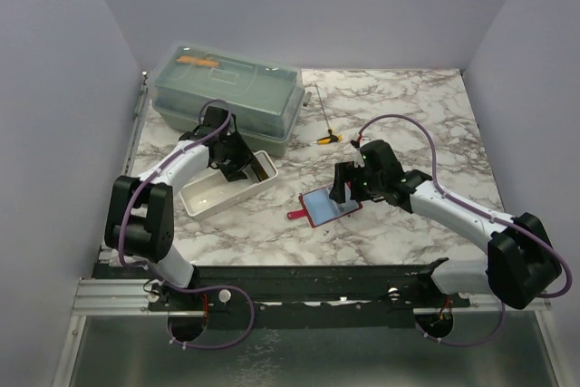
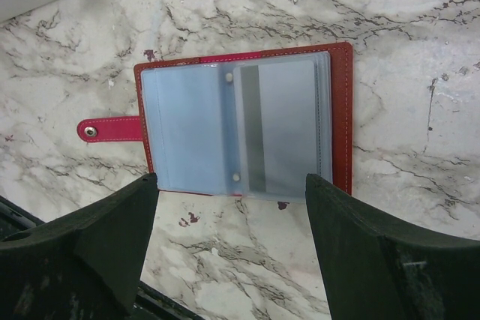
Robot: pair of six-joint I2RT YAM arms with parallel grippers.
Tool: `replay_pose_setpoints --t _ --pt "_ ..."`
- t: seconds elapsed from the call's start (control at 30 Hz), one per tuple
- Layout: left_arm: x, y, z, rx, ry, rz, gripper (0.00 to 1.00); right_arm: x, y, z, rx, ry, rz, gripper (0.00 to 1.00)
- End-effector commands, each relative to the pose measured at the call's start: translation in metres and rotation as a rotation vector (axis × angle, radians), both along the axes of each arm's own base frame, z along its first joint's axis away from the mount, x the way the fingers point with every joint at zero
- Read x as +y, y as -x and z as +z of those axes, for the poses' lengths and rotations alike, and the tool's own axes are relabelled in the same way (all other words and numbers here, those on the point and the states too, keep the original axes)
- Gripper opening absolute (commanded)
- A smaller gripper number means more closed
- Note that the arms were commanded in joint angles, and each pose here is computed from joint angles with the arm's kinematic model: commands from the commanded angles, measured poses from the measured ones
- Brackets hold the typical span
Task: Put the credit cards into the card holder
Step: Pick up the credit card from the storage box.
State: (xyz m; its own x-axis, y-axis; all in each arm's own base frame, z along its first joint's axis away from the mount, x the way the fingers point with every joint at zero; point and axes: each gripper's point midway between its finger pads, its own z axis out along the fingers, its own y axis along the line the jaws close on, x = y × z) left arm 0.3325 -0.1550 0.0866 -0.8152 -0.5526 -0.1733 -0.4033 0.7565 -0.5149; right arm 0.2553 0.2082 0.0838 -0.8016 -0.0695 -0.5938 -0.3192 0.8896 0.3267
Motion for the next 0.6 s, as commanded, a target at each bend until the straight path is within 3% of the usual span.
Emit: replay_pose_setpoints --t 0.0,0.2,0.43,0.57 --pt "0.0 -0.006 -0.013 0.024 -0.039 0.018 0.53 0.003 -0.001 0.003 -0.005 -0.015 0.008 0.82" --pt "-0.001 -0.012 -0.022 0.019 -0.056 0.028 0.32 0.001 -0.001 0.002 -0.009 0.0 0.009 0.82" --pt "0.0 -0.019 -0.002 -0.045 -0.059 0.03 0.02 0.001 -0.002 0.002 -0.011 -0.001 0.007 0.82" --pt "-0.001 -0.018 0.016 -0.079 -0.047 0.024 0.0 0.0 -0.002 -0.002 -0.007 0.01 0.006 0.82"
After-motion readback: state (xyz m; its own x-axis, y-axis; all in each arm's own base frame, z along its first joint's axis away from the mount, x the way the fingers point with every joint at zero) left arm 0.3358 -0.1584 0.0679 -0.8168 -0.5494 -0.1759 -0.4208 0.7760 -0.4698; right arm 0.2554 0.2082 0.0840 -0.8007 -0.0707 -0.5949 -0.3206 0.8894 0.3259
